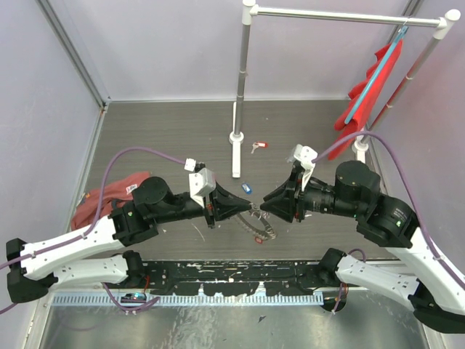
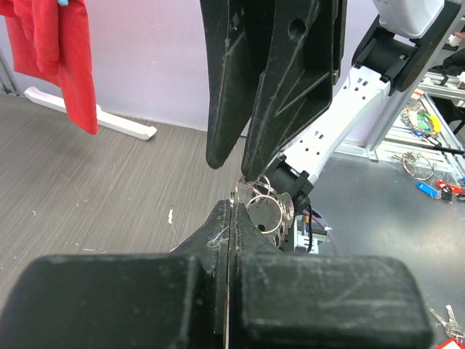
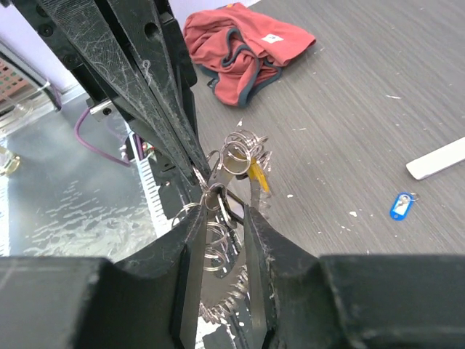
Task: Put the keys on the keyring
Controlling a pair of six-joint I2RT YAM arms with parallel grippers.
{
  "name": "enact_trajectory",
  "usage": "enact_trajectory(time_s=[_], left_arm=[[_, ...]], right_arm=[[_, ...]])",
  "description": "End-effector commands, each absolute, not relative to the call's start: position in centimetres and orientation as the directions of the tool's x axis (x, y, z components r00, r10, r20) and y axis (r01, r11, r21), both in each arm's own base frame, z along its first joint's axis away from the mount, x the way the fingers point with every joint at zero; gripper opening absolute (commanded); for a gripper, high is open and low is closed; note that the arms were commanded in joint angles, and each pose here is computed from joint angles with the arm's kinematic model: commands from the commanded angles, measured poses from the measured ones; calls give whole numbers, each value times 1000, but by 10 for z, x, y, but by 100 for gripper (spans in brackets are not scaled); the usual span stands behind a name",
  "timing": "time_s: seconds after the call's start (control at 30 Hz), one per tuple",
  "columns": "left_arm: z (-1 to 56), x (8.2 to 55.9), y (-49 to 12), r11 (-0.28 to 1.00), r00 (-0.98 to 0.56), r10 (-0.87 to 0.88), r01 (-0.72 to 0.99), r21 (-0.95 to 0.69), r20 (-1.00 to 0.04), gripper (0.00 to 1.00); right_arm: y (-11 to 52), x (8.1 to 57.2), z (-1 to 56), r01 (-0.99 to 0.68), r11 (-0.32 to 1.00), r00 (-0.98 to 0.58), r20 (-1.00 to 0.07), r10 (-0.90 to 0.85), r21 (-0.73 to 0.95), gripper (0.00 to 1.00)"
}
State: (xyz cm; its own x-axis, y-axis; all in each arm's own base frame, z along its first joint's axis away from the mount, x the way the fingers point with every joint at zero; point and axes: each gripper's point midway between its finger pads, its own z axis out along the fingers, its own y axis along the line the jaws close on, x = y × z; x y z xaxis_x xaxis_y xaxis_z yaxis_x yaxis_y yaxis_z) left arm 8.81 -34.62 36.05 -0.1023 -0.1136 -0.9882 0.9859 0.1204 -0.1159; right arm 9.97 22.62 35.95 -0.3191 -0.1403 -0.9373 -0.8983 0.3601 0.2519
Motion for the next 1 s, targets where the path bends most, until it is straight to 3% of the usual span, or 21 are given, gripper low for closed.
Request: enact_trajectory(time_s=[0.0,0.23,0.63,0.83,0.97], left_arm=[[382,87,-343,115,-79,-181,988,-101,-980,0],[367,93,-341,160,-78,-100,983,-94,-992,0],[355,86,-332,144,-97,-73,984,-106,-993,0],[322,99,-328,225,-127,67,968,-109,-990,0],[315,101,-320,249,-147,70,960,-125,-987,0]], right_arm=[[214,113,387,-871,445,-256,-966,-47,209,34],[195,132,376,-776,593,-301,-952,-52,213,37],[207,130,362,-802,551,-325,-942,-79,230,40],[205,134,349,-774,587,-362,-926,-103,237,40],[202,139,340,-746,622,-384,-917,-111,238,40]])
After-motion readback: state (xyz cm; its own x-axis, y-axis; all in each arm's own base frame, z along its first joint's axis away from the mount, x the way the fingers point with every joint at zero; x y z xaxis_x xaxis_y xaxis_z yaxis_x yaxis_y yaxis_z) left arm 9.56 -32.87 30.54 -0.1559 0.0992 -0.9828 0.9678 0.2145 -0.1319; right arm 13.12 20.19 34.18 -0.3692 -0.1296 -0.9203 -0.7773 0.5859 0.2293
